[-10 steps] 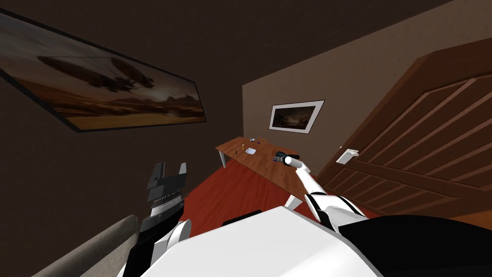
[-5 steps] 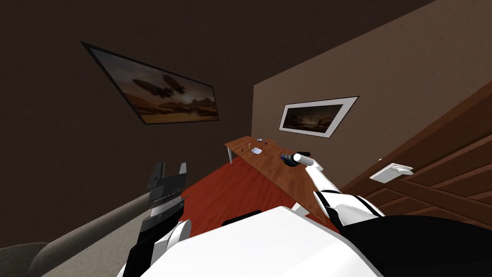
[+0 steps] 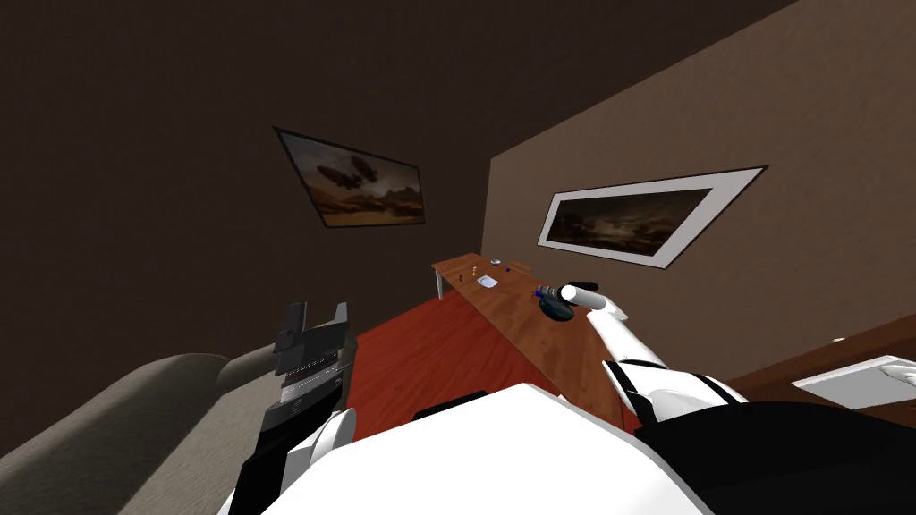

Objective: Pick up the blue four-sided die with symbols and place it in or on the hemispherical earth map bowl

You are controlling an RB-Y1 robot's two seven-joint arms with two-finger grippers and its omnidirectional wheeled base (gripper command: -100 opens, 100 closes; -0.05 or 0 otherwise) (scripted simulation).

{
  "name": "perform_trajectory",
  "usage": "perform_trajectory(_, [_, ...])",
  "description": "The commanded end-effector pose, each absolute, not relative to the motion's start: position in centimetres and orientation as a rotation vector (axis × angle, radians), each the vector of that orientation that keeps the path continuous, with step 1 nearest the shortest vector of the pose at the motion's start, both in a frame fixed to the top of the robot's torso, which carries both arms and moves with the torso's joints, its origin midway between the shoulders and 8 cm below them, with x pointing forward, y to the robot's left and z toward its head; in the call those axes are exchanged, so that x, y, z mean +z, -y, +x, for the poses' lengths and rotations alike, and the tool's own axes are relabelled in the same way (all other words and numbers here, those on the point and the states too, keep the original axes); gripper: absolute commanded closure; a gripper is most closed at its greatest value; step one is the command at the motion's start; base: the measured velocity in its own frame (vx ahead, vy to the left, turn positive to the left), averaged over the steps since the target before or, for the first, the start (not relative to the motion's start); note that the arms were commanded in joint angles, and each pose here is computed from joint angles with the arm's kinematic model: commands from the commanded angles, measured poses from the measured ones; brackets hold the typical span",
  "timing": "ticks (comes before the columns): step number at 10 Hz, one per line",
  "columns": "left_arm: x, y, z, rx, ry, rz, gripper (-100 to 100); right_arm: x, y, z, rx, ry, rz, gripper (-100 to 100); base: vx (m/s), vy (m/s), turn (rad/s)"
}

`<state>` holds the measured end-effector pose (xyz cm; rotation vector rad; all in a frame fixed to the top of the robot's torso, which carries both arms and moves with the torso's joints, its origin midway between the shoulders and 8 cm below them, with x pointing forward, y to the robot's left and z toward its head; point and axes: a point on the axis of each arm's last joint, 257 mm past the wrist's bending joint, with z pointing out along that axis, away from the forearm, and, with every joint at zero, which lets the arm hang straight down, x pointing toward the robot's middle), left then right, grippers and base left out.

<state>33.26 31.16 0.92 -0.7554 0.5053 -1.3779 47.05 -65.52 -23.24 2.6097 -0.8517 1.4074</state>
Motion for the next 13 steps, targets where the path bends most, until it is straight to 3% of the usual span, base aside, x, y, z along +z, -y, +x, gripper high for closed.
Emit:
perform_trajectory(1, [0.9, -31.2, 33.3, -1.378, -0.505, -0.755, 0, -23.1, 66.6, 46.5, 1.402, 0.897, 2.599, 100, -0.065, -0.127, 0.102])
perform_trajectory(13, [0.9, -31.2, 33.3, -1.377, -0.506, -0.756, 0, -27.7, 76.4, 30.9, 1.15, 1.522, 2.4, 100, -0.089, -0.161, 0.308])
